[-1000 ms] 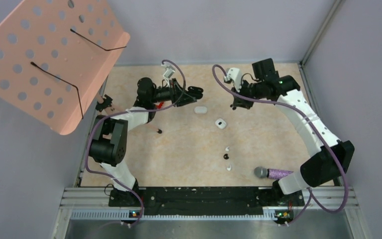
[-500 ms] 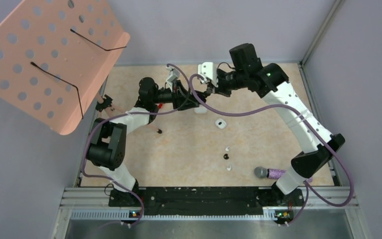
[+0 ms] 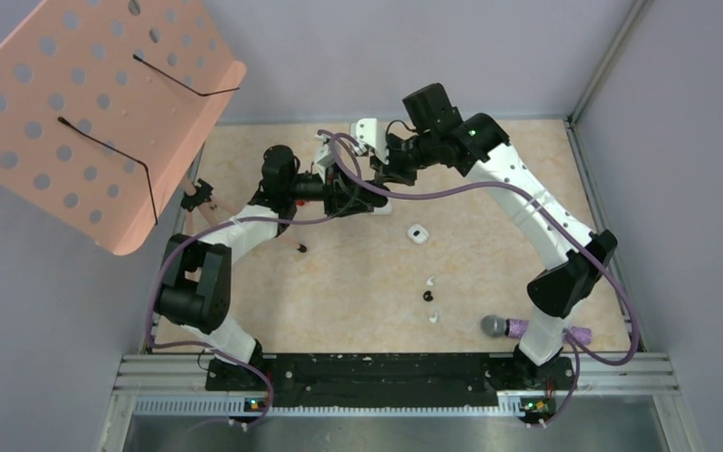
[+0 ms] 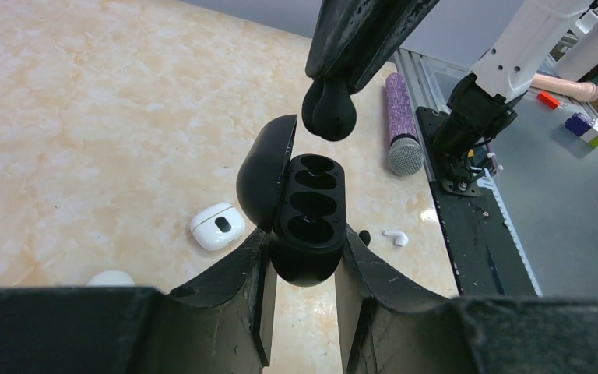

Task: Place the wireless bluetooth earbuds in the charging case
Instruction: Place the earbud in the charging case.

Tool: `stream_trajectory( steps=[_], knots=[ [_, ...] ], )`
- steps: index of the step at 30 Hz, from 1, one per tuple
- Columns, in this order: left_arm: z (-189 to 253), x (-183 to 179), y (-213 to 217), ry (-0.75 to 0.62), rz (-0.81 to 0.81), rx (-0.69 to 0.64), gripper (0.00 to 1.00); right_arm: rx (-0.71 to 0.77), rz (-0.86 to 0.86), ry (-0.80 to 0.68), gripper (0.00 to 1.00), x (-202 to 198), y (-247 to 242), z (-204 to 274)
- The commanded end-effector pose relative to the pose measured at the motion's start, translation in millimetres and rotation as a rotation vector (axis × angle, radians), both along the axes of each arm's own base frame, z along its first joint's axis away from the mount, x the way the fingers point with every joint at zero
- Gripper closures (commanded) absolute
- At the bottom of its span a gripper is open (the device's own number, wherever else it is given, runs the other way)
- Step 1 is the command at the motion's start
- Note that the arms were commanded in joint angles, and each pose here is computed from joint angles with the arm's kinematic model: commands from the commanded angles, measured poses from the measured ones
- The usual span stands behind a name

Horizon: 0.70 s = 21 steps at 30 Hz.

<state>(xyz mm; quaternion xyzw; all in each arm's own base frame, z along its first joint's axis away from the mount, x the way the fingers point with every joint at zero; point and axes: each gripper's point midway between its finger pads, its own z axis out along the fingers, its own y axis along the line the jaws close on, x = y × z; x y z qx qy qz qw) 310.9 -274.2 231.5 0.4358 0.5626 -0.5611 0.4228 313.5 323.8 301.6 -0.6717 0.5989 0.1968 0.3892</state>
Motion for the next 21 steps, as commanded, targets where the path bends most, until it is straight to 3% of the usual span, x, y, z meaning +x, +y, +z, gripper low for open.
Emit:
stream_trajectory(
  steps=[1, 13, 21],
  knots=[
    [20.2, -6.4, 0.1, -0.112, -0.03, -0.011, 1.0, 0.048, 0.022, -0.027, 1.0, -4.5, 9.7, 19.9],
    [24.3, -5.0, -0.9, -0.049, -0.014, -0.029, 1.0, 0.043, 0.064, 0.034, 1.0, -15.2, 20.6, 2.8],
    [30.3, -6.2, -1.6, -0.067, -0.02, -0.047, 1.0, 0.018, 0.026, -0.028, 1.0, -3.4, 22.5, -6.5]
  ],
)
